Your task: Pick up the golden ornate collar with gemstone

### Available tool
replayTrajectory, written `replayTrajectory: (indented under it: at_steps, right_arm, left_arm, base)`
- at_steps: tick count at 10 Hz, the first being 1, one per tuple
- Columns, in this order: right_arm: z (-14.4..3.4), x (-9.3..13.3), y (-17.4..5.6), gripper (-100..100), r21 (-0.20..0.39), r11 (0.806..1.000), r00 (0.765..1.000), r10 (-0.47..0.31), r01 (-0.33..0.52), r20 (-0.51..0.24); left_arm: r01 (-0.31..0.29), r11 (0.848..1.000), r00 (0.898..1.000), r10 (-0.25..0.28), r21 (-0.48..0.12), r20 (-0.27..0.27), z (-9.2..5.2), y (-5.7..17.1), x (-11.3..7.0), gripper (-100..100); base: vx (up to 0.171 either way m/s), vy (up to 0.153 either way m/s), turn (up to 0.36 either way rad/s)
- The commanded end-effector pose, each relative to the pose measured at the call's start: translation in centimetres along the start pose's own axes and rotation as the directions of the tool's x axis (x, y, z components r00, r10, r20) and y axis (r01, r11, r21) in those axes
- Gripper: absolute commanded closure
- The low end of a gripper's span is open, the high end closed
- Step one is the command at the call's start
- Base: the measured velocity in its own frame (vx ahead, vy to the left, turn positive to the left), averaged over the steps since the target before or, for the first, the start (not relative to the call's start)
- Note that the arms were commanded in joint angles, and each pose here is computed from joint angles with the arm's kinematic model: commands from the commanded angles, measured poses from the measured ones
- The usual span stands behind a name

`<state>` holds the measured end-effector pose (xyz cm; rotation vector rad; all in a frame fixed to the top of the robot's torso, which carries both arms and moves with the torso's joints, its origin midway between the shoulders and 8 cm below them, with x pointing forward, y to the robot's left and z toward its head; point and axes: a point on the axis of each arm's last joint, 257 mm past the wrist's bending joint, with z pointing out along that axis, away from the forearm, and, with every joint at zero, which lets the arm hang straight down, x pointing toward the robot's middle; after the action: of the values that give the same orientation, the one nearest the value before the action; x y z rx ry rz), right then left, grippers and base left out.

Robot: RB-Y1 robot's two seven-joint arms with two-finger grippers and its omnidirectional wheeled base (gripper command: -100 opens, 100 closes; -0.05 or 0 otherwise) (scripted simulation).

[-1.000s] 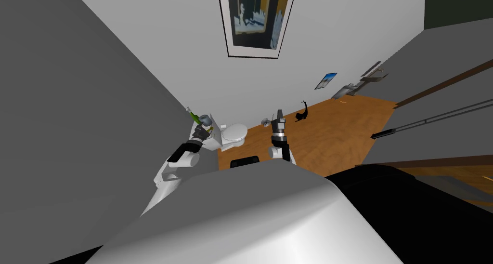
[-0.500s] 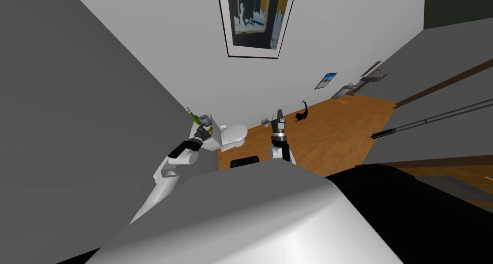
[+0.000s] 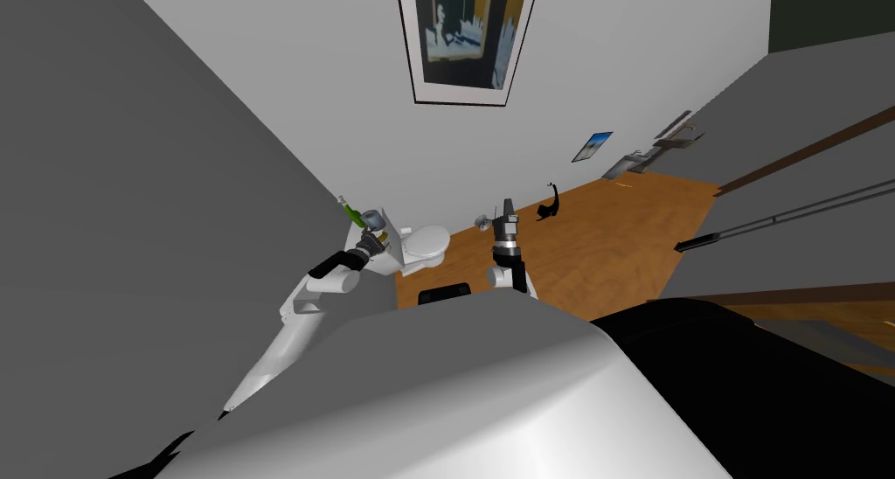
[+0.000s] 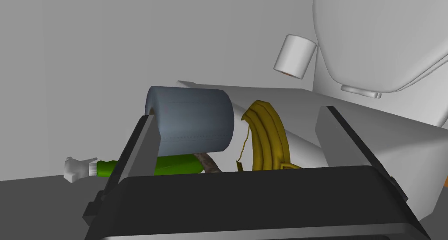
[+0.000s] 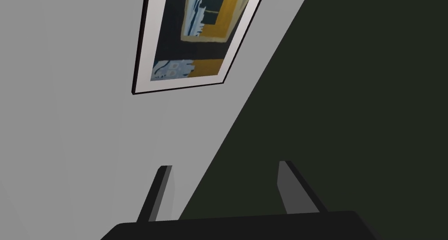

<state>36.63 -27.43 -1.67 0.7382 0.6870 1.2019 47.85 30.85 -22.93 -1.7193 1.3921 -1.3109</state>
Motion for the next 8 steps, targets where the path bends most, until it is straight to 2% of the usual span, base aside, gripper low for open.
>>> replayTrajectory:
  at_steps: [1, 2, 3, 5, 6, 8]
  right_arm:
    - [0.0, 0.0, 0.0, 0, 0.000, 1.000, 1.000, 0.000, 0.000, 0.000]
    - [0.0, 0.0, 0.0, 0, 0.000, 1.000, 1.000, 0.000, 0.000, 0.000]
    - [0.0, 0.0, 0.0, 0, 0.000, 1.000, 1.000, 0.000, 0.000, 0.000]
    - [0.0, 0.0, 0.0, 0, 0.000, 1.000, 1.000, 0.000, 0.000, 0.000]
    - [0.0, 0.0, 0.0, 0, 0.000, 1.000, 1.000, 0.000, 0.000, 0.000]
    - [0.0, 0.0, 0.0, 0, 0.000, 1.000, 1.000, 0.000, 0.000, 0.000]
  left_arm:
    - [0.027, 0.998, 1.000, -0.026, -0.056, 0.017, 0.5, 1.0, -0.7, -100]
    - [0.049, 0.995, 0.999, -0.046, -0.091, 0.029, 0.9, 1.5, -1.1, -100]
    - [0.049, 0.994, 0.998, -0.046, -0.100, 0.034, 0.8, 1.8, -1.2, -100]
    - [0.090, 0.981, 0.995, -0.080, -0.170, 0.065, 1.4, 2.9, -2.2, -100]
    - [0.091, 0.979, 0.994, -0.079, -0.180, 0.071, 1.3, 3.1, -2.3, -100]
    - [0.130, 0.961, 0.988, -0.105, -0.246, 0.112, 1.5, 4.2, -3.3, -100]
  base:
    - [0.017, 0.019, -0.003]
    - [0.030, 0.031, -0.004]
    - [0.027, 0.029, -0.007]
    - [0.029, 0.035, -0.002]
    - [0.027, 0.030, -0.007]
    - [0.029, 0.029, -0.003]
